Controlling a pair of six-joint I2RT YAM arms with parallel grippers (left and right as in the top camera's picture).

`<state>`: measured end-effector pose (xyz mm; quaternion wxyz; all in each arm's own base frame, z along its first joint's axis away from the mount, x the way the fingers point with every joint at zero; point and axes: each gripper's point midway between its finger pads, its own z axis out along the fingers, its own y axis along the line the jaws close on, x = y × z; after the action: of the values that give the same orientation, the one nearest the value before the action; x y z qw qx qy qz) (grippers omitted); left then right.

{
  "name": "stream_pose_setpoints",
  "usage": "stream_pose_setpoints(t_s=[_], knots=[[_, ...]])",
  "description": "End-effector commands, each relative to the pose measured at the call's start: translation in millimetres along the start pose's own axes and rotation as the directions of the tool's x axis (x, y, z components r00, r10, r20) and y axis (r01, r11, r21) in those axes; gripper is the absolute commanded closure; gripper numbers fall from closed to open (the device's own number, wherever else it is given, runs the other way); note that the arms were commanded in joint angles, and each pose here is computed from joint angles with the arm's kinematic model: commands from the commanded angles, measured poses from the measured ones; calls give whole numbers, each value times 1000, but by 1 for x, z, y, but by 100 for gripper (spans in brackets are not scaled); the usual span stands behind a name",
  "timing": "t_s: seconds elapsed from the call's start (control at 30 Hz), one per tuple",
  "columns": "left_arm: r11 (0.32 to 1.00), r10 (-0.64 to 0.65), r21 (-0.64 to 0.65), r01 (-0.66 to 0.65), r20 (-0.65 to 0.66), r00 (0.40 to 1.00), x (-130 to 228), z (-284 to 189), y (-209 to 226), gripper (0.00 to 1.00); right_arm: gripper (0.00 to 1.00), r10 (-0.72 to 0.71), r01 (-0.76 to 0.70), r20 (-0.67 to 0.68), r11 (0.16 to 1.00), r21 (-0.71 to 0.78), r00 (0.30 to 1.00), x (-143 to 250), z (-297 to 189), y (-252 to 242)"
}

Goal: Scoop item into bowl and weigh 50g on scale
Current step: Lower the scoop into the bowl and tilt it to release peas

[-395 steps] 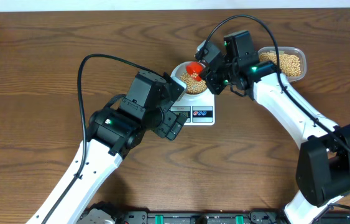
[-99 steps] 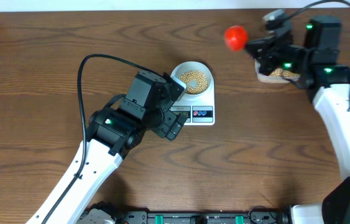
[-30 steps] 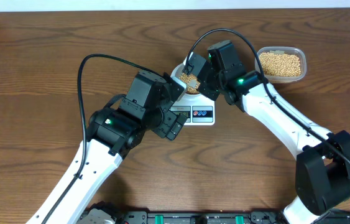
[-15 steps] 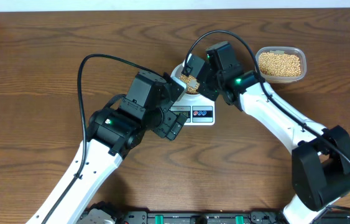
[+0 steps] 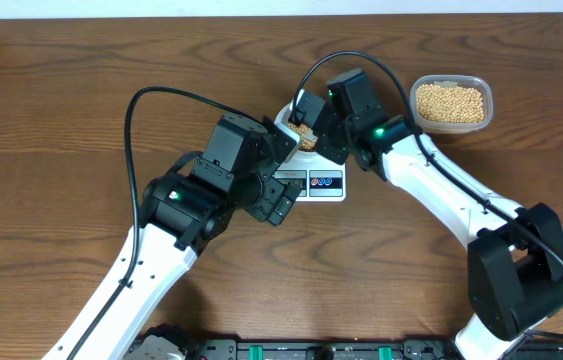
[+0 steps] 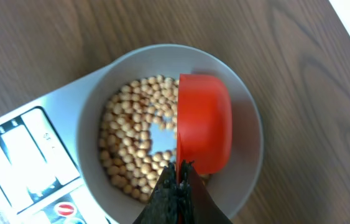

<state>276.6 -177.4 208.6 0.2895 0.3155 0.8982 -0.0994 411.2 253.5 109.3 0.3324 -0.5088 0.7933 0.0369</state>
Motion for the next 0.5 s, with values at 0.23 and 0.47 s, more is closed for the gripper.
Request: stream_pose_setpoints(t_s=[0.23,0.47], knots=[[1000,15,11,-15,0,1000,-1,0,-1,8,99,-34,33,-14,999,-38,999,-2,4,20],[1000,15,11,-15,1,1000,-1,0,-1,8,99,4,-7,-47,998,-62,999,6,4,26]])
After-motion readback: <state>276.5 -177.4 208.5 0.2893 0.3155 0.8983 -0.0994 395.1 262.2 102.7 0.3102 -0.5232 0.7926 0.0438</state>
